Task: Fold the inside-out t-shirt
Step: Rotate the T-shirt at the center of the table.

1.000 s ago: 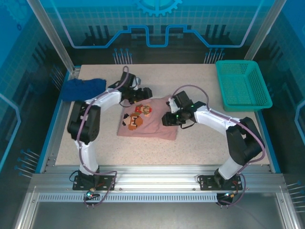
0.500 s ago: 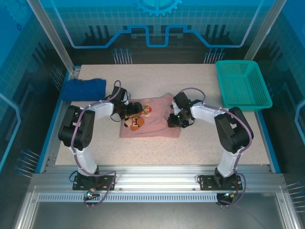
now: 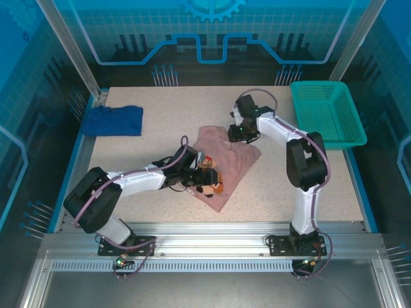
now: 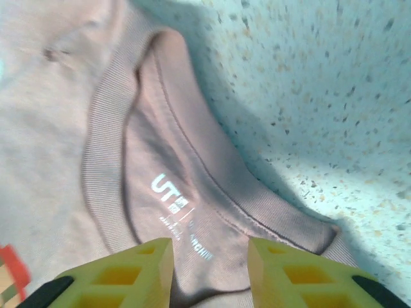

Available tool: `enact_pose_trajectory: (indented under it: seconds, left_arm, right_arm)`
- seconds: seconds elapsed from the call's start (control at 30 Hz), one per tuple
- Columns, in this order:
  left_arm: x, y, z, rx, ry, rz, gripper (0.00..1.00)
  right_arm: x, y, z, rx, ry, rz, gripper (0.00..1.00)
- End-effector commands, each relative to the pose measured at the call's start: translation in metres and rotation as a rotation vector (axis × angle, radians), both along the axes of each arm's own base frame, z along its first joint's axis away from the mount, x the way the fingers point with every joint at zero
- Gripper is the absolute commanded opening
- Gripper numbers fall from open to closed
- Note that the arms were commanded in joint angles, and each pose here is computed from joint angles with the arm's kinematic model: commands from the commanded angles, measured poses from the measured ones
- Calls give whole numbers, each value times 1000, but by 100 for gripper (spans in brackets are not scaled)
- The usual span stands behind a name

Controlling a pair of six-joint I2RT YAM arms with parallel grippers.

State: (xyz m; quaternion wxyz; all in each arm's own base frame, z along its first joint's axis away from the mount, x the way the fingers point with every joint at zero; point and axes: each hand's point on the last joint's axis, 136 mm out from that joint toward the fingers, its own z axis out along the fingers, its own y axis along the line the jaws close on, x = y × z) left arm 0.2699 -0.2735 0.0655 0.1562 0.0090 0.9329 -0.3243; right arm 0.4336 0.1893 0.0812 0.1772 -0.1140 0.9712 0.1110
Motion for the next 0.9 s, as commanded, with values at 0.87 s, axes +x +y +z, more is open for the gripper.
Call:
enact_pose_trajectory:
  seconds: [0.87]
  left_arm:
    - [81,37,13,65,-71,111,83]
  right_arm:
    - [1,-45,-5,9,7,-64,51]
